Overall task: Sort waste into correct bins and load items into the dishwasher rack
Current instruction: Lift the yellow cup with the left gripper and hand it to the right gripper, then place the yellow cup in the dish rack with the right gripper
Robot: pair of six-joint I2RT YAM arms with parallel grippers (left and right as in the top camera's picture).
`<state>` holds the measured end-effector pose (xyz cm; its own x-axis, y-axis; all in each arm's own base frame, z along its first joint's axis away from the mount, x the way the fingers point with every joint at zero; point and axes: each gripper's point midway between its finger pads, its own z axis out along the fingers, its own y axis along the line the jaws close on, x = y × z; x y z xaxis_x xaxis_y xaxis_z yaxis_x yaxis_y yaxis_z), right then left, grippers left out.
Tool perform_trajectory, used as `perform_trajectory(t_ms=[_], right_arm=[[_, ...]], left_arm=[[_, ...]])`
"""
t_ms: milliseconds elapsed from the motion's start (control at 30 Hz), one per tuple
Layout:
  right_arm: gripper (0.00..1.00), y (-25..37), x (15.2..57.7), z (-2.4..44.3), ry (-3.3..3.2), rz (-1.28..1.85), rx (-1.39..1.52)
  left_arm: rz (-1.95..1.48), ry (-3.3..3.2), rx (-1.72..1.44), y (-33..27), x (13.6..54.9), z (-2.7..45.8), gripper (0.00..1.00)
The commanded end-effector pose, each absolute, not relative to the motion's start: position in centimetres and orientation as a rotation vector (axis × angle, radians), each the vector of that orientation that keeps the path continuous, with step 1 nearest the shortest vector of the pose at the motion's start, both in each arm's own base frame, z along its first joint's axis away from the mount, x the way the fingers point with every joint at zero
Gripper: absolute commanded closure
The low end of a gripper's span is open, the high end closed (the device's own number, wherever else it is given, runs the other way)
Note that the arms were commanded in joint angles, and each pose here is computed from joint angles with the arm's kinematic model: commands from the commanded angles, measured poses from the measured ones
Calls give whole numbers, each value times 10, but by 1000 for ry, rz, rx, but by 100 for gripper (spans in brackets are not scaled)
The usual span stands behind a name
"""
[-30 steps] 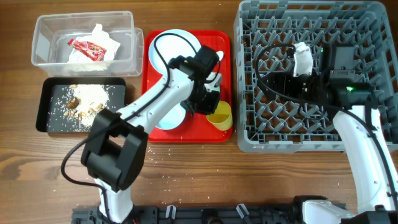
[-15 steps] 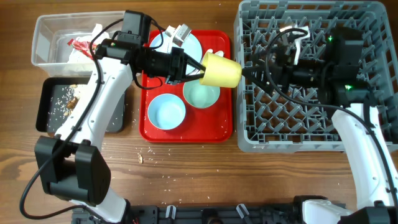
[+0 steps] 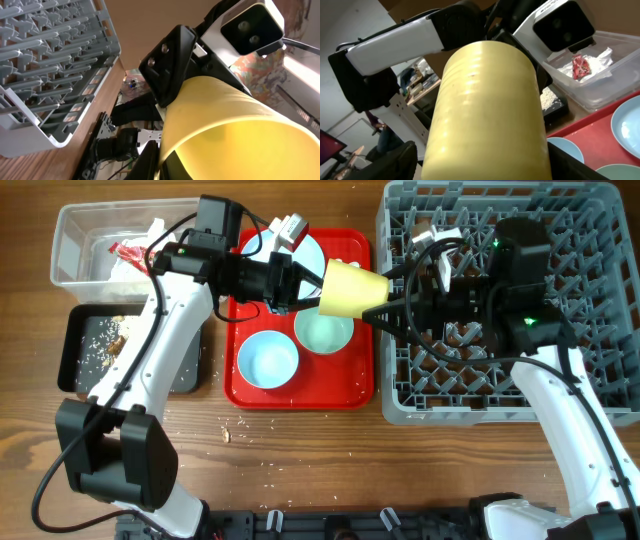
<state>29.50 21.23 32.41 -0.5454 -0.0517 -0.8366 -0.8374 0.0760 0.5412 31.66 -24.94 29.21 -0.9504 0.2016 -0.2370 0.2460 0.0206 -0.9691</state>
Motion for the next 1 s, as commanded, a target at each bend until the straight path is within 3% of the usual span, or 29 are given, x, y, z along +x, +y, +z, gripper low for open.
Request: perform_trajectory(t_ms=[0,167,333,433,633,833,967], right_arm=[[26,216,297,329,1683,1533,-910],[45,220,294,329,1677,1538,-925],[51,218,297,330,1670,1526,-923],[51,196,315,324,1752,1490,-787],[51,130,347,268,2171,1130,-253],[50,82,303,242,2614,463,37],[50,88,275,227,2766,337,69]], left_arm=[[-2135,2186,511,-248,315,302,96],[-2134,2185,512,-248,315,302,95],[-2103,2201,507,-248,317,299,55],[-2004,2241,443,-237,332,289,45],[-1503,2399,80,-150,398,241,41],[-1155,2562,-92,-113,410,203,34],[-961,2668,-180,-93,405,181,33]])
